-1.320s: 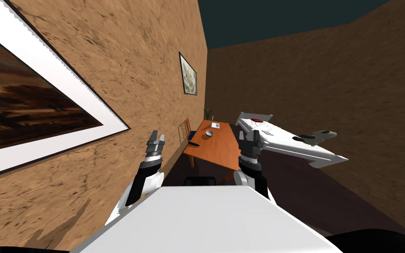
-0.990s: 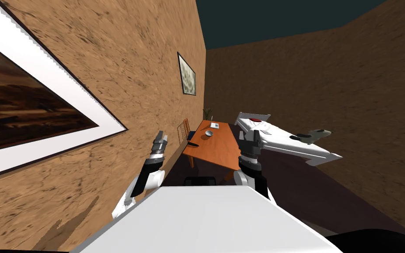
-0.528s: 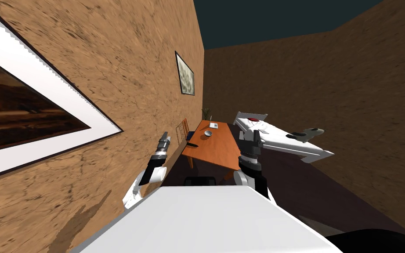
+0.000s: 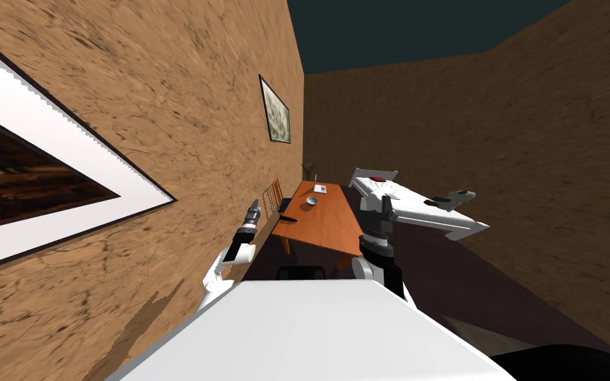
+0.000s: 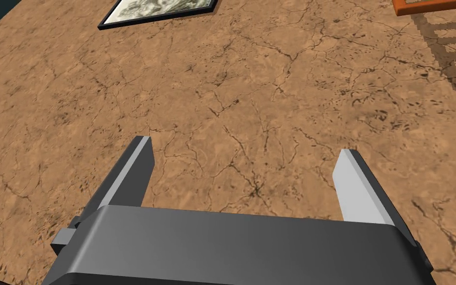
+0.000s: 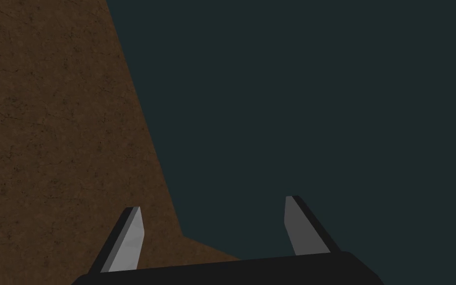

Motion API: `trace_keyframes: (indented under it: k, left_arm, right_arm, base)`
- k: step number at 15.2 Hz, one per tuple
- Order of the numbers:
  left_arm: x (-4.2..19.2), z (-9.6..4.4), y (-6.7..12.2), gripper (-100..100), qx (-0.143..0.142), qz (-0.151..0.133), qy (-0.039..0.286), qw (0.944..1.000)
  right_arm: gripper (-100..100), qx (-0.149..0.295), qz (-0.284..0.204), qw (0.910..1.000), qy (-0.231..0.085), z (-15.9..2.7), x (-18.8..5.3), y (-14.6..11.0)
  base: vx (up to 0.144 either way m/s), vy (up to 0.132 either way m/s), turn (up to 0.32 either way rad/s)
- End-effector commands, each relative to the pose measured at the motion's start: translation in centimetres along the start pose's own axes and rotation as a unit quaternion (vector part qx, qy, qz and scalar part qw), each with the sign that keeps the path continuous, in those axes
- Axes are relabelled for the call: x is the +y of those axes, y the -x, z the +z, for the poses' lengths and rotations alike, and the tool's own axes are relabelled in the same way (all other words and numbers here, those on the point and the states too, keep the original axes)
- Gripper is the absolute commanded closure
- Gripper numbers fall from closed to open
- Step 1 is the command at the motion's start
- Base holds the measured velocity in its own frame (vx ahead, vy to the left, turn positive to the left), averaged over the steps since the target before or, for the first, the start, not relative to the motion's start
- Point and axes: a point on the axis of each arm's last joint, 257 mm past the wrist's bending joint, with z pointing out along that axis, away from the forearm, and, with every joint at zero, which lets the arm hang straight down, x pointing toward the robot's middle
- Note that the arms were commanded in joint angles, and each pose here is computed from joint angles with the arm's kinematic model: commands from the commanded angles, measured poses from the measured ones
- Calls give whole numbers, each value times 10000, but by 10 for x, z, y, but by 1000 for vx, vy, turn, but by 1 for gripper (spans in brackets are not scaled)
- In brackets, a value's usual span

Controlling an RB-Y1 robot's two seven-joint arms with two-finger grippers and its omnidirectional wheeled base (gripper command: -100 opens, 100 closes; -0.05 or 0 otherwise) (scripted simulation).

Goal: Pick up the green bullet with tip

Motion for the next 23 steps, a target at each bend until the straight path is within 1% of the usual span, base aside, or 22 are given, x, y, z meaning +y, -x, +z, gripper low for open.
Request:
trace_keyframes:
  k: [1, 2, 3, 4, 5, 6, 7, 8, 9, 10, 11, 12, 13, 15, 16, 17, 18, 19, 20, 21, 22, 23]
  left_arm:
    - [16, 5, -3, -100, 22, -24, 208, 9998]
    - [24, 14, -6, -100, 42, -50, 319, 9995]
    - [34, 12, -7, -100, 48, -50, 416, 9991]
    - [41, 21, -10, -100, 68, -78, 531, 9985]
    - [51, 18, -11, -100, 74, -78, 633, 9979]
    - [56, 28, -14, -100, 93, -107, 724, 9973]
    - [67, 25, -15, -100, 100, -107, 830, 9964]
    - [72, 34, -19, -100, 120, -138, 932, 9955]
    - [85, 30, -20, -100, 128, -137, 1062, 9942]
    - [87, 29, -20, -100, 130, -137, 1087, 9939]
    - [96, 38, -24, -100, 153, -169, 1222, 9922]
    - [105, 34, -25, -100, 160, -168, 1324, 9909]
    - [108, 45, -29, -100, 180, -202, 1401, 9898]
    - [124, 38, -30, -100, 192, -200, 1567, 9873]
    - [131, 47, -35, -100, 218, -234, 1701, 9849]
    - [138, 43, -36, -100, 223, -233, 1783, 9835]
    - [141, 42, -36, -100, 225, -232, 1813, 9829]
    - [144, 52, -41, -100, 250, -267, 1904, 9810]
    - [154, 47, -42, -100, 258, -265, 2012, 9789]
    - [159, 44, -43, -100, 261, -264, 2063, 9778]
    - [161, 54, -48, -100, 288, -298, 2160, 9755]
    - [169, 50, -49, -100, 294, -297, 2239, 9737]
  right_arm:
    - [0, 0, 0, 10000, 0, 0, 0, 0]
    - [0, 0, 0, 10000, 0, 0, 0, 0]
    - [0, 0, 0, 10000, 0, 0, 0, 0]
    - [0, 0, 0, 10000, 0, 0, 0, 0]
    - [0, 0, 0, 10000, 0, 0, 0, 0]
    - [0, 0, 0, 10000, 0, 0, 0, 0]
    - [0, 0, 0, 10000, 0, 0, 0, 0]
    - [0, 0, 0, 10000, 0, 0, 0, 0]
    - [0, 0, 0, 10000, 0, 0, 0, 0]
    - [0, 0, 0, 10000, 0, 0, 0, 0]
    - [0, 0, 0, 10000, 0, 0, 0, 0]
    - [0, 0, 0, 10000, 0, 0, 0, 0]
    - [0, 0, 0, 10000, 0, 0, 0, 0]
    - [0, 0, 0, 10000, 0, 0, 0, 0]
    - [0, 0, 0, 10000, 0, 0, 0, 0]
    - [0, 0, 0, 10000, 0, 0, 0, 0]
    - [0, 0, 0, 10000, 0, 0, 0, 0]
    - [0, 0, 0, 10000, 0, 0, 0, 0]
    - [0, 0, 0, 10000, 0, 0, 0, 0]
    - [0, 0, 0, 10000, 0, 0, 0, 0]
    - [0, 0, 0, 10000, 0, 0, 0, 0]
    - [0, 0, 0, 10000, 0, 0, 0, 0]
  base:
    - [11, 5, -57]
    - [13, 5, -69]
    - [13, 5, -60]
    - [13, 5, -60]
    - [12, 5, -57]
    - [13, 5, -65]
    - [13, 5, -61]
    - [14, 5, -73]
    - [13, 8, -56]
    - [9, 6, -14]
    - [7, 4, -37]
    - [9, 4, -61]
    - [11, 5, -77]
    - [12, 5, -41]
    - [9, 4, -54]
    - [9, 5, -56]
    - [7, 3, -16]
    - [9, 4, -41]
    - [11, 4, -59]
    - [8, 4, -24]
    - [8, 4, -55]
    - [10, 5, -58]
